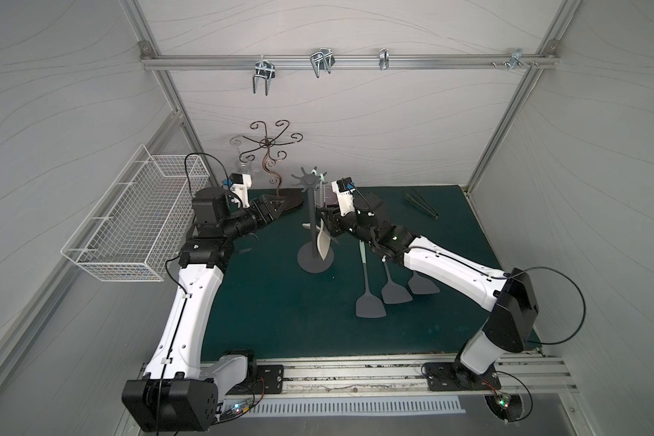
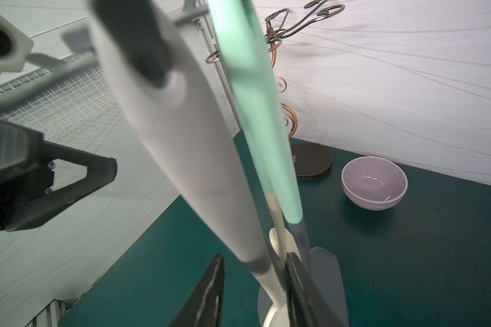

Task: Take the spatula off the kitchen utensil rack
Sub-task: Take off the spatula from the rack.

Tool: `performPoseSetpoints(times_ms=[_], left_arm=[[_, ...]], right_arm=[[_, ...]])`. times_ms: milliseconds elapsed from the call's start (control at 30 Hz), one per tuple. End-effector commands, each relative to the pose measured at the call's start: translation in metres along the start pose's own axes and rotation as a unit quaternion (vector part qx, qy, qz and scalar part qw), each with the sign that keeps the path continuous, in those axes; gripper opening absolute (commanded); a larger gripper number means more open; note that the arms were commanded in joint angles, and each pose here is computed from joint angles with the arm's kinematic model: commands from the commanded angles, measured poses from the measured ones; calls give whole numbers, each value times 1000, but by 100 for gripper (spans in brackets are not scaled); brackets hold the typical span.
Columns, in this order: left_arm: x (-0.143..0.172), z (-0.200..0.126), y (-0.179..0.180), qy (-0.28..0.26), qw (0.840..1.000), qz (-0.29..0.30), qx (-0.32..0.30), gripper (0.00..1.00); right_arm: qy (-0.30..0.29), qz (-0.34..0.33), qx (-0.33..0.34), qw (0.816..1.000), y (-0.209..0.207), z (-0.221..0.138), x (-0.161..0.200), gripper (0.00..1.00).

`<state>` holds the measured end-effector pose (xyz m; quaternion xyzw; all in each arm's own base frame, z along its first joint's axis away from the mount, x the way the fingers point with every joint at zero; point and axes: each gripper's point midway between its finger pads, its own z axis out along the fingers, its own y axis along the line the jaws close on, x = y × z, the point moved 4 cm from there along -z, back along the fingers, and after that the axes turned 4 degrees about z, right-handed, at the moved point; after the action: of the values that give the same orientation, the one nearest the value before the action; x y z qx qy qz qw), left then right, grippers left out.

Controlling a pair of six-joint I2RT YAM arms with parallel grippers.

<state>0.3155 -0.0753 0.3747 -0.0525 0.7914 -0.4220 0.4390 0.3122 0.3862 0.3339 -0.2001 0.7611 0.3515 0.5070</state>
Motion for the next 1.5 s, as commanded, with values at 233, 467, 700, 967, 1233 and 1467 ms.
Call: performPoseSetpoints(times_ms=[233, 467, 700, 967, 1233, 1467], left_arm=[[-9, -5, -9, -21, 999, 33, 14, 61], [-6, -7, -7, -23, 999, 37, 5, 61], [-6, -6, -5, -23, 999, 36, 3, 61], [-7, -7, -5, -27, 999, 37, 1, 61], [-7, -10, -6, -32, 999, 36, 0, 61], [-8, -11, -8, -36, 999, 31, 4, 61]], right_arm=[[-15, -3, -12, 1000, 2, 11, -6, 25], [-14, -15, -8, 1000, 3, 6, -4, 8], [-13, -58, -5, 998, 10, -8, -4, 2], [-16, -126, 31, 991, 9, -35, -13, 0], [-33, -168, 74, 982, 2, -57, -31, 0], [-60, -139, 66, 986, 4, -67, -36, 0]])
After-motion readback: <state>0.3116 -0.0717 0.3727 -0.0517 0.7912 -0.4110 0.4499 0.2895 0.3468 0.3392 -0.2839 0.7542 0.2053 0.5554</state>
